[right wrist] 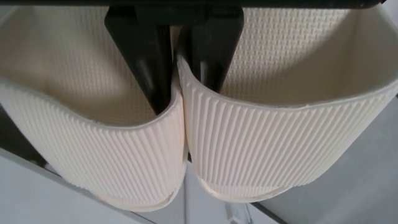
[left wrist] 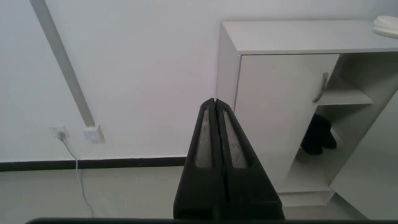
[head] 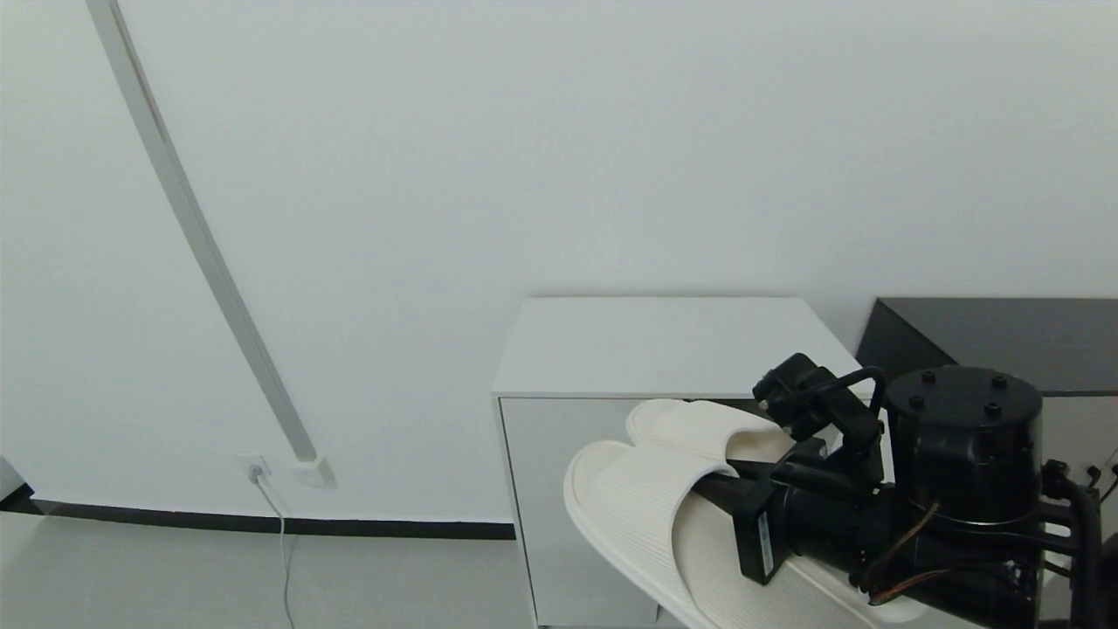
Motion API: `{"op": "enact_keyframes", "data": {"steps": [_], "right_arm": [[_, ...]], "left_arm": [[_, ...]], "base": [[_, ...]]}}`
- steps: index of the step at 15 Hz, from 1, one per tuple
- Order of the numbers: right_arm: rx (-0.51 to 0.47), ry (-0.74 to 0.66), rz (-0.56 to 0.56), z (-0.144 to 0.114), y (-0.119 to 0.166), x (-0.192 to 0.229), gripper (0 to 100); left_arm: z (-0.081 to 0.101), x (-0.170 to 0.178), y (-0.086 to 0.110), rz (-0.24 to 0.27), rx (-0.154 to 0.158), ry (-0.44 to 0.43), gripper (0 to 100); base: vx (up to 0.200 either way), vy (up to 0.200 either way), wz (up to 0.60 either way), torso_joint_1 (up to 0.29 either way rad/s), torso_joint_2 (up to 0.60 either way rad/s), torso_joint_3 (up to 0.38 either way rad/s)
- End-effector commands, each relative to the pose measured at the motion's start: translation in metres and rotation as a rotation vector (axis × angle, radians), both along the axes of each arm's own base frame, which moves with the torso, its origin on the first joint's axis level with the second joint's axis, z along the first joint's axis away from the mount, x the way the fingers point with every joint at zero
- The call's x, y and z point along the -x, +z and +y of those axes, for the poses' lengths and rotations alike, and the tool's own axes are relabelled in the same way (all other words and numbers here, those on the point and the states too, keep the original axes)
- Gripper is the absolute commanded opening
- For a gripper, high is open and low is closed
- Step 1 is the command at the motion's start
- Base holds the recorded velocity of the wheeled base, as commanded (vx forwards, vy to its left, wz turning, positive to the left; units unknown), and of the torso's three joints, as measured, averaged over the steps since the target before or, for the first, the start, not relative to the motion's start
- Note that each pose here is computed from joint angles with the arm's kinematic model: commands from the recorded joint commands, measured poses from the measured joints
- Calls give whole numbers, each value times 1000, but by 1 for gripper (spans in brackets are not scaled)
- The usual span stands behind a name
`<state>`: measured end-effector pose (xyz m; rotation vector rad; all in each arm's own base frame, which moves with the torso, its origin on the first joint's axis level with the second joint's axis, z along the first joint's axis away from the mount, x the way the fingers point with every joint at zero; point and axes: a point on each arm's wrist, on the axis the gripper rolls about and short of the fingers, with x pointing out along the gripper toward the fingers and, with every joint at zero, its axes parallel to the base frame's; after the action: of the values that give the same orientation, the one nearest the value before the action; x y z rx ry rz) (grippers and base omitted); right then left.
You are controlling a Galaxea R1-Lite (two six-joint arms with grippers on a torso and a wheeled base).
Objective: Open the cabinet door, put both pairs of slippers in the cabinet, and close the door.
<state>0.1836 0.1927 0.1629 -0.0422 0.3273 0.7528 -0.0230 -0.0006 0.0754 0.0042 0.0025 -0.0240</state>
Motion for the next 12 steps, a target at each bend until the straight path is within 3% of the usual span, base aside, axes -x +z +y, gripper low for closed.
{"op": "enact_keyframes", "data": {"steps": [1, 10, 12], "right_arm": [[3, 1, -1, 0, 0, 0, 0], [-3, 1, -7, -2, 0, 2, 0], [-4, 1, -6, -2, 0, 2, 0]], "left_arm": [[0, 0, 0, 2, 0, -1, 0], [0, 0, 0, 2, -2, -1, 0], [0, 0, 0, 2, -2, -1, 0]], "base": [[0, -200, 0, 2, 7, -2], [0, -200, 0, 2, 3, 2], [0, 0, 0, 0, 0, 0]]}}
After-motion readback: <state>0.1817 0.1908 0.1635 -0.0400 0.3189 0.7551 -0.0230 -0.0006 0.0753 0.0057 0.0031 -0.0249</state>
